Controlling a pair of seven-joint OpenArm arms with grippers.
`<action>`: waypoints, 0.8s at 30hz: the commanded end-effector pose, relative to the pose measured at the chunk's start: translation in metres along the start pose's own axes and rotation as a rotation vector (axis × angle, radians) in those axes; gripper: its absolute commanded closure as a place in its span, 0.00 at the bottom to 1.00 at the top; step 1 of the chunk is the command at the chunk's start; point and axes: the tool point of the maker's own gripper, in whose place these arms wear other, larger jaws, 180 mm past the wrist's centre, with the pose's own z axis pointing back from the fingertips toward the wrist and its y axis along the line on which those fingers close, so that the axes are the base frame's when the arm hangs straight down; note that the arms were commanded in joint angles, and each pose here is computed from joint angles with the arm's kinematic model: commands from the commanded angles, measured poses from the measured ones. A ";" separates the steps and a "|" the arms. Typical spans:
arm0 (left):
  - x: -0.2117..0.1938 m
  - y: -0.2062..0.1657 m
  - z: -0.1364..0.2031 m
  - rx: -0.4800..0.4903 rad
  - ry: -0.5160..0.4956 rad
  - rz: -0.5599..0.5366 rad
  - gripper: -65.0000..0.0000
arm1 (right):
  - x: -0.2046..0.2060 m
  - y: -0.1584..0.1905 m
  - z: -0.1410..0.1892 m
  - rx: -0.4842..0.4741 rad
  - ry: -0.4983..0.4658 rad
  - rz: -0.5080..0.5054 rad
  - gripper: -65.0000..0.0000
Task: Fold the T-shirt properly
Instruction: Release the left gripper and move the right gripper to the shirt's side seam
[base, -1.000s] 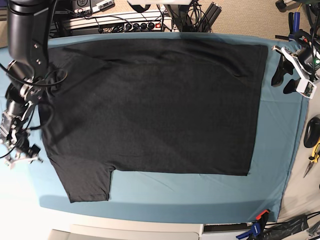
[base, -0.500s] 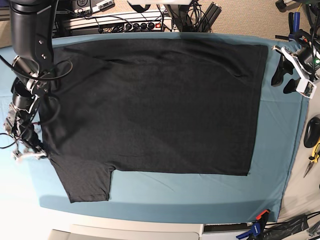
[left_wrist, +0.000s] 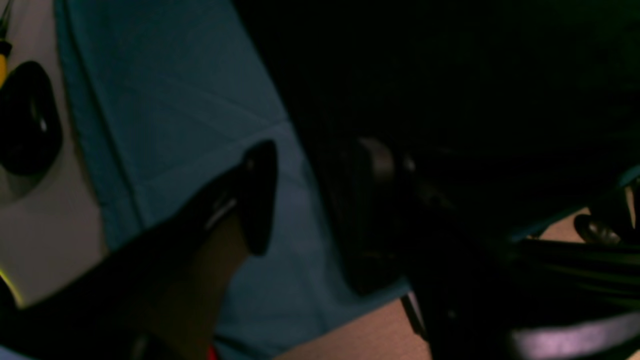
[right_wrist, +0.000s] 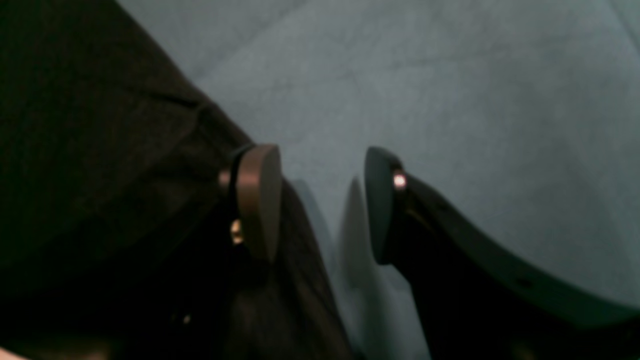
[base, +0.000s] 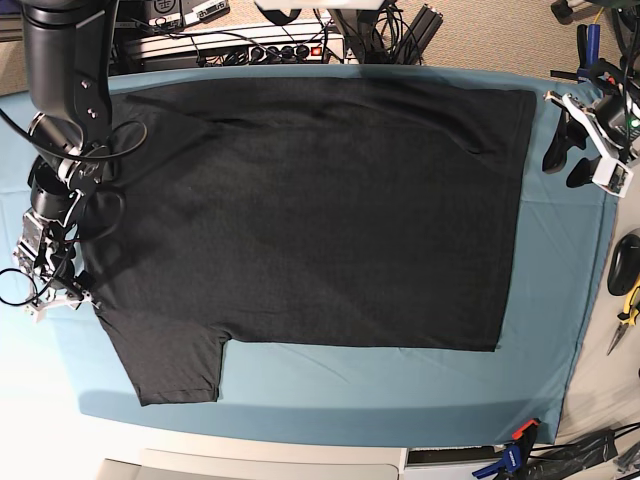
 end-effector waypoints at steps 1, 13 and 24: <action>0.010 0.001 0.003 -0.003 -0.032 -0.022 0.58 | 0.026 -0.001 0.005 0.007 -0.070 -0.019 0.58; 0.010 0.000 0.003 -0.003 -0.036 -0.017 0.58 | -0.031 0.026 0.000 0.217 -0.027 -0.110 0.58; 0.011 0.000 0.003 -0.003 -0.036 -0.017 0.58 | 0.002 0.039 0.009 0.282 -0.105 -0.108 0.58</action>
